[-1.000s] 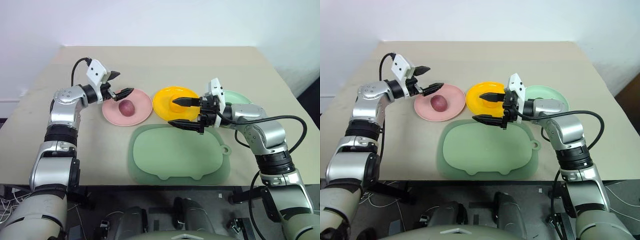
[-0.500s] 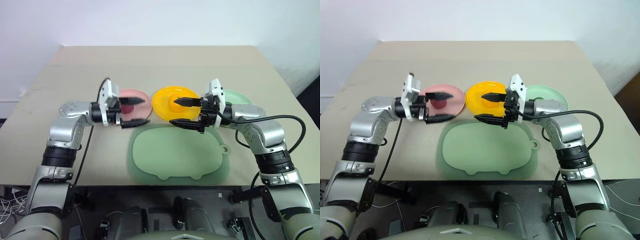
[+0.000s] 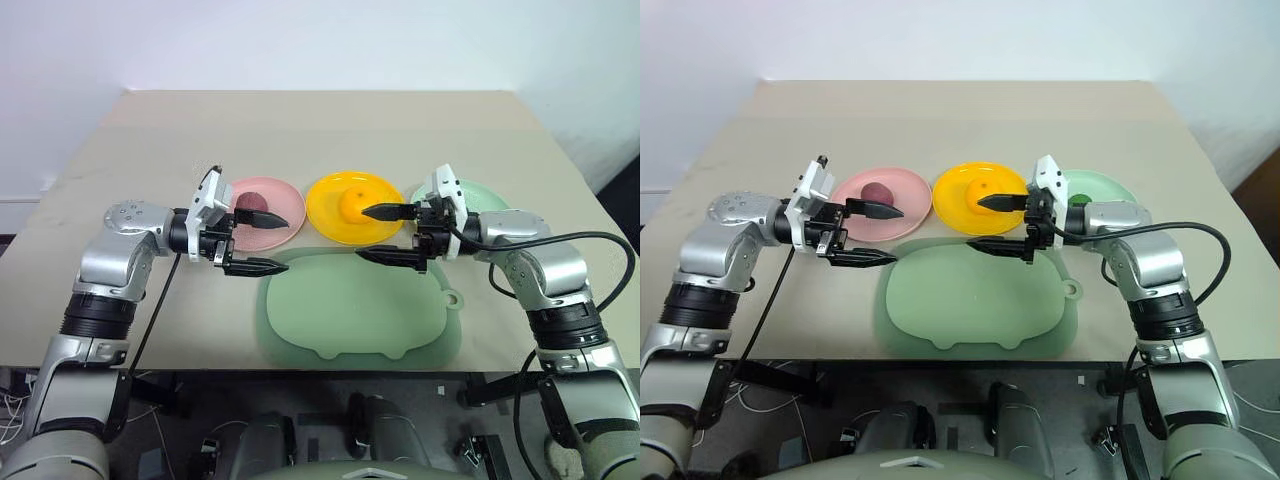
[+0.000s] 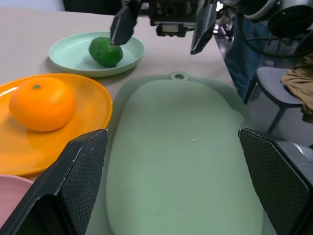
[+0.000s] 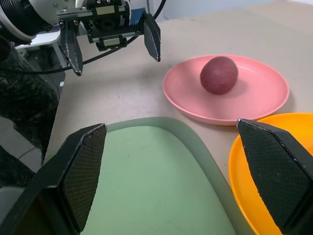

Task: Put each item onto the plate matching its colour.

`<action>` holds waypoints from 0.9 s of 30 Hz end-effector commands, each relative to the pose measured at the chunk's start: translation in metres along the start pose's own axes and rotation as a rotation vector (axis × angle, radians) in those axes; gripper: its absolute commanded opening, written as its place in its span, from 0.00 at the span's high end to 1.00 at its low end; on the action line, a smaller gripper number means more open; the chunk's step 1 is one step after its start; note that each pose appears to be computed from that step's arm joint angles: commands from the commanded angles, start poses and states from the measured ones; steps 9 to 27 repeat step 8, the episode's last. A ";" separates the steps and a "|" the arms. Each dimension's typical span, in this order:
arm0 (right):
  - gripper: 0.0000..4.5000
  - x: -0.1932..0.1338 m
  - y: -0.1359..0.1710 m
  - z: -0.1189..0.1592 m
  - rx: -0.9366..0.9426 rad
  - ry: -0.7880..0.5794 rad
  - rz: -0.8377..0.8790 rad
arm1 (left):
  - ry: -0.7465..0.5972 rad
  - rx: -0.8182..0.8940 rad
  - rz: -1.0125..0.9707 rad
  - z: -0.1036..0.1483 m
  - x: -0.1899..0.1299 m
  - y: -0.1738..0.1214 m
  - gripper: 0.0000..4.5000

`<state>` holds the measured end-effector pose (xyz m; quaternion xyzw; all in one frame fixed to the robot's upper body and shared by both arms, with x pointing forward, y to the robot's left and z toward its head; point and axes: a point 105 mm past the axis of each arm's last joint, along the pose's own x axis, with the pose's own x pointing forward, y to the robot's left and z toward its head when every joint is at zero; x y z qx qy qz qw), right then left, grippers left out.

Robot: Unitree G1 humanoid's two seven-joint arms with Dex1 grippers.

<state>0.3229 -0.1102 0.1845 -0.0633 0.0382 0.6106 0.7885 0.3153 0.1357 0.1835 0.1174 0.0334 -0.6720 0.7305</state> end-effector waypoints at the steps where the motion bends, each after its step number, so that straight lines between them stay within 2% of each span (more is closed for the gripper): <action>1: 0.00 -0.003 0.005 0.009 -0.031 -0.022 0.019 | -0.003 0.047 0.042 0.012 -0.007 0.006 0.01; 27: 0.00 -0.003 -0.002 0.009 -0.037 -0.023 -0.015 | 0.004 0.027 0.040 0.010 -0.012 0.000 0.01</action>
